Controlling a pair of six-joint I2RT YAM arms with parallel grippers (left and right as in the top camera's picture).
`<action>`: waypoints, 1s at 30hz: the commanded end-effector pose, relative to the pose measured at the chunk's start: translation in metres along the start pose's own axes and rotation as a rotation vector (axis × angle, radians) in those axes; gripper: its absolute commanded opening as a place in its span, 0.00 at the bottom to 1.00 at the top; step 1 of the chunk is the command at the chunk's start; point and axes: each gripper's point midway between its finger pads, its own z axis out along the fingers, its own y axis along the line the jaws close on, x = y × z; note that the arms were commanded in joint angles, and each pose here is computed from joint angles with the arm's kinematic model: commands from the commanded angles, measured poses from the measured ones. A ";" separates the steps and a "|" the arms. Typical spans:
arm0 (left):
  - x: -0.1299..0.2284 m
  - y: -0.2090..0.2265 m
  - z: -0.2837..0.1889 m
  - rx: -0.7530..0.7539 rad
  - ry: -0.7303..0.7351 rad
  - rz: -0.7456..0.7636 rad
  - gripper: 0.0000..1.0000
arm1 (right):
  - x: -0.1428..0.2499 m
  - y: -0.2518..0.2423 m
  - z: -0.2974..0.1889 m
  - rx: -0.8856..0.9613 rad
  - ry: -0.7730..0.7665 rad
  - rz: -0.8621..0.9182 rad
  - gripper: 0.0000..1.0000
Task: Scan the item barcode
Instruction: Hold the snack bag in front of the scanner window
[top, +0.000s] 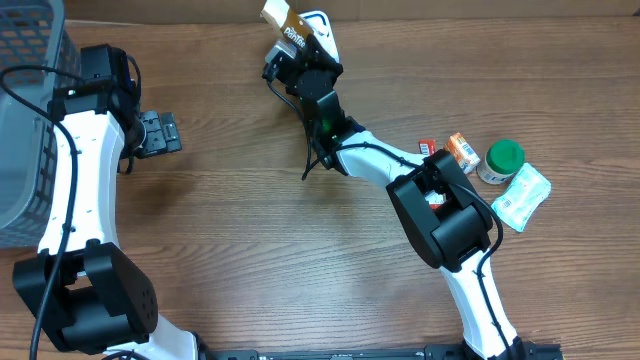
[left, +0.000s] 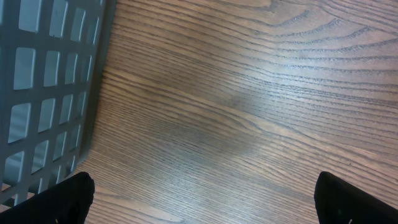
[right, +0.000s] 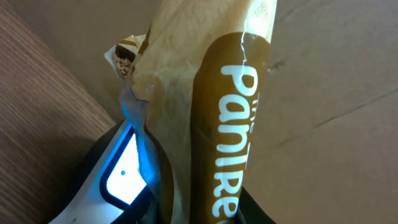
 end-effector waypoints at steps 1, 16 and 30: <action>-0.001 -0.003 -0.001 0.004 -0.004 0.024 1.00 | -0.001 0.003 0.002 0.005 0.003 0.062 0.04; -0.001 -0.003 -0.001 0.004 -0.004 0.024 1.00 | -0.022 -0.044 -0.009 0.067 0.001 0.313 0.04; -0.001 -0.003 -0.001 0.004 -0.004 0.024 1.00 | -0.012 -0.079 -0.113 -0.329 0.332 0.423 0.04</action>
